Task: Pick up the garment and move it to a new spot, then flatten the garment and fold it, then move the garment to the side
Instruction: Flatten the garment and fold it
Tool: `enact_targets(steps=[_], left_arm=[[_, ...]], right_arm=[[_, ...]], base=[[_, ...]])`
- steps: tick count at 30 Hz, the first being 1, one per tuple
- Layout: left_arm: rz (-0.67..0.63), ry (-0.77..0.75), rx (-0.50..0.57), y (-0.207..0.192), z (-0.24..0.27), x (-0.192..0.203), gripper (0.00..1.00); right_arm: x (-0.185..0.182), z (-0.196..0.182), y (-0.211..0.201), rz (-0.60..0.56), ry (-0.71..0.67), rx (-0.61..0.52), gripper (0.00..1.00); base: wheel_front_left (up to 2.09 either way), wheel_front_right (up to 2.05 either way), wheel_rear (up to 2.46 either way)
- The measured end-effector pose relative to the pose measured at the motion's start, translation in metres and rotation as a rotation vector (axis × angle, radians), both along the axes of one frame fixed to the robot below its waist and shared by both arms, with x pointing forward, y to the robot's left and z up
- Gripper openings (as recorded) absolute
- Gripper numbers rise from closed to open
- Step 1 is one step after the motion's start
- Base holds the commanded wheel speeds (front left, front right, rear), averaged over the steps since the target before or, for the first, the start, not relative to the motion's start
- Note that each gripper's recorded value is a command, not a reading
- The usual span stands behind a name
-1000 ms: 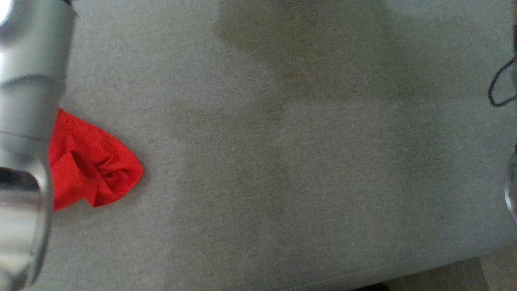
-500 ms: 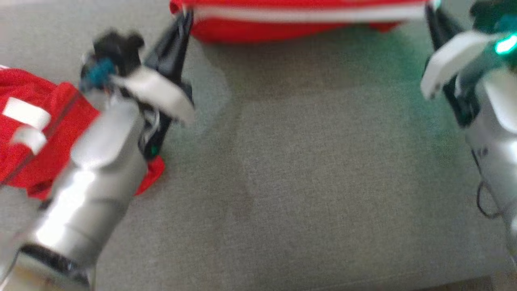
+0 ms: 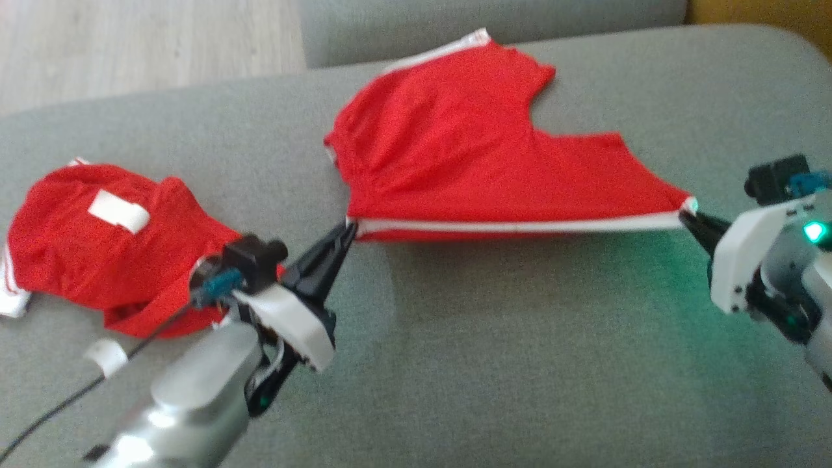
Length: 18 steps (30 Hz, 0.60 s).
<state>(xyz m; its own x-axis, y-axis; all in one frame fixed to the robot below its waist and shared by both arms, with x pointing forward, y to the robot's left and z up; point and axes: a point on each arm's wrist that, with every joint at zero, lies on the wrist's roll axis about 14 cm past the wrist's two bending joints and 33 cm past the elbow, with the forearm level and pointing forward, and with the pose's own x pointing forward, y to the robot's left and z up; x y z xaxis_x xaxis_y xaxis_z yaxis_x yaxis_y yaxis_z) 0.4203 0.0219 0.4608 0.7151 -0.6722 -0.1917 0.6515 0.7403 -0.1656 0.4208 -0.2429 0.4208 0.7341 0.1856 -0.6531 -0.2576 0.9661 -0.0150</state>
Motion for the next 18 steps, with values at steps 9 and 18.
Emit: enact_targets(steps=[9, 18], left_arm=[[-0.022, 0.007, -0.016, -0.003, 0.000, -0.057, 0.00], [-0.023, 0.015, -0.059, -0.010, 0.008, -0.092, 0.00]], right_arm=[[-0.058, -0.002, -0.002, 0.008, 0.058, 0.055, 0.00], [-0.087, 0.004, -0.006, 0.002, 0.064, 0.114, 0.00]], base=[[0.00, 0.00, 0.00], [0.00, 0.00, 0.00]])
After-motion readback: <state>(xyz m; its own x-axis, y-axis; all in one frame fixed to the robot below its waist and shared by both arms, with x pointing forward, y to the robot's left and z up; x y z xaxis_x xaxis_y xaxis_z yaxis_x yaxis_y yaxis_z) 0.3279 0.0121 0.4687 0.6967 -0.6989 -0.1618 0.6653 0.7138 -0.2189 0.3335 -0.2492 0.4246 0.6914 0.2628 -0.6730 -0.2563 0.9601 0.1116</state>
